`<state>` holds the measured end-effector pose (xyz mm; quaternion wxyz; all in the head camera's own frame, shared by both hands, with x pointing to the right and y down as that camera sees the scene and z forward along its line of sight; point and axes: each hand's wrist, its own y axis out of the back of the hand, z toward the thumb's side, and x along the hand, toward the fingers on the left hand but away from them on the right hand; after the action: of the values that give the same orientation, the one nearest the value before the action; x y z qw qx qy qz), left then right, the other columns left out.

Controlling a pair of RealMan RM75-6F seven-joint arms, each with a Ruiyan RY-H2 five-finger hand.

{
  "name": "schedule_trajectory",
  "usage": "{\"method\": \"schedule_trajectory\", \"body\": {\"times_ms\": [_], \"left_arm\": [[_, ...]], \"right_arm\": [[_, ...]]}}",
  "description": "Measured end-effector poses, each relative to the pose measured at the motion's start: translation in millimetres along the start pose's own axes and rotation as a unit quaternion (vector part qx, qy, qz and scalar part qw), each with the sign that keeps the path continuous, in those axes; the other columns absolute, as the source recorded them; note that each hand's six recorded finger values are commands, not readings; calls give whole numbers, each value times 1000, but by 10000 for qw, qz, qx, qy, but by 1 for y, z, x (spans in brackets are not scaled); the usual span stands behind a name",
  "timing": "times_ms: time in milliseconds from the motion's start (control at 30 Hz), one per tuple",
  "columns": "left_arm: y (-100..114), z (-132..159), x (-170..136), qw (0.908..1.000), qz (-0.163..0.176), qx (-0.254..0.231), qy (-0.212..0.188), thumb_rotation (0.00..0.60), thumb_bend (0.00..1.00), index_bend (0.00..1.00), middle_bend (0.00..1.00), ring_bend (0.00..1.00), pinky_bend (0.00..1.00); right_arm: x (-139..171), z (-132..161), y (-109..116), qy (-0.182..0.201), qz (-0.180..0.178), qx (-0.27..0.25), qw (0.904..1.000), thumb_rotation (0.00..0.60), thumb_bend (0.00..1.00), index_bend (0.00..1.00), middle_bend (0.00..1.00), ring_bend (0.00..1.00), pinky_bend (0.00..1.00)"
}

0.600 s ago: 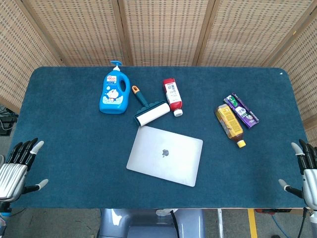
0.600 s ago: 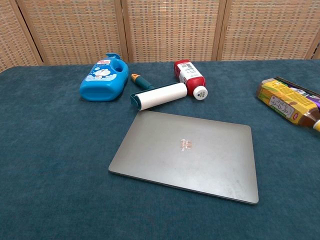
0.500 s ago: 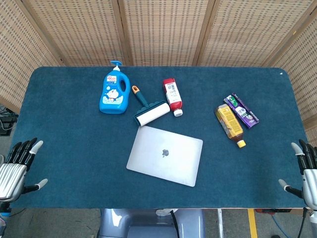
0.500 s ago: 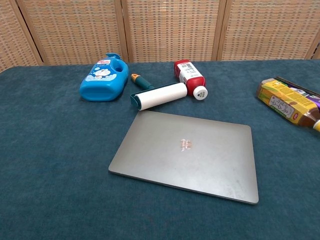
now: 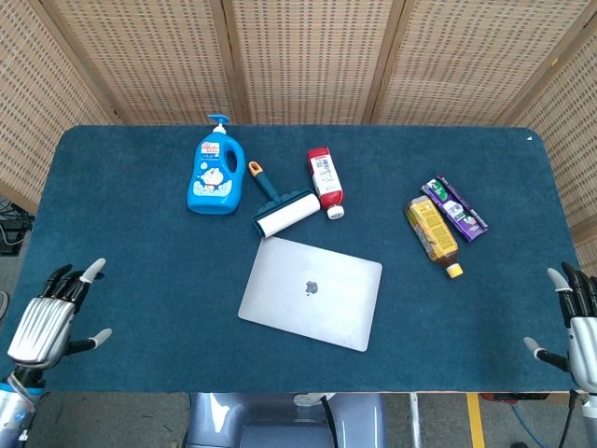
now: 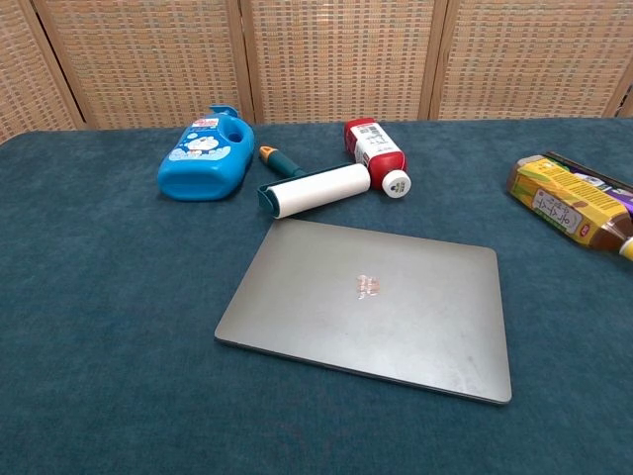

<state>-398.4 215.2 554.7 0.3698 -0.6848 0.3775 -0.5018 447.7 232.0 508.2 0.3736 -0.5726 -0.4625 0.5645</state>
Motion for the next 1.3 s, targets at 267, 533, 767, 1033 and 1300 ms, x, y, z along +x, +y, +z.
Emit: {"method": "schedule_trajectory", "body": {"times_ms": [267,533,767,1033,1300], "left_arm": [[-51,64,56,9861,-1354,-519,-813,600,932,0,952,1000,1000],[-93,128,106,9458,-2878,-1113,-1018,600,977,0,955,1000,1000],[-109,198,139,9121,-3668,-1344,-1242,600,981,0,955,1000,1000],[-130,250,152,8893,-4225,-1304,-1168,600,981,0,955,1000,1000],[-147,269,162,8843,-4421,-1169,-943,600,981,0,955,1000,1000]], "right_arm": [[-10,-11,-8,-276,79,160,9995,600,0,0,0,0,0],[-16,-21,-14,-507,156,229,9983,600,0,0,0,0,0],[-19,-23,-18,-584,183,334,9976,600,0,0,0,0,0],[-23,-28,-20,-703,196,387,9966,600,0,0,0,0,0],[-23,-31,-18,-754,166,391,9963,600,0,0,0,0,0]]}}
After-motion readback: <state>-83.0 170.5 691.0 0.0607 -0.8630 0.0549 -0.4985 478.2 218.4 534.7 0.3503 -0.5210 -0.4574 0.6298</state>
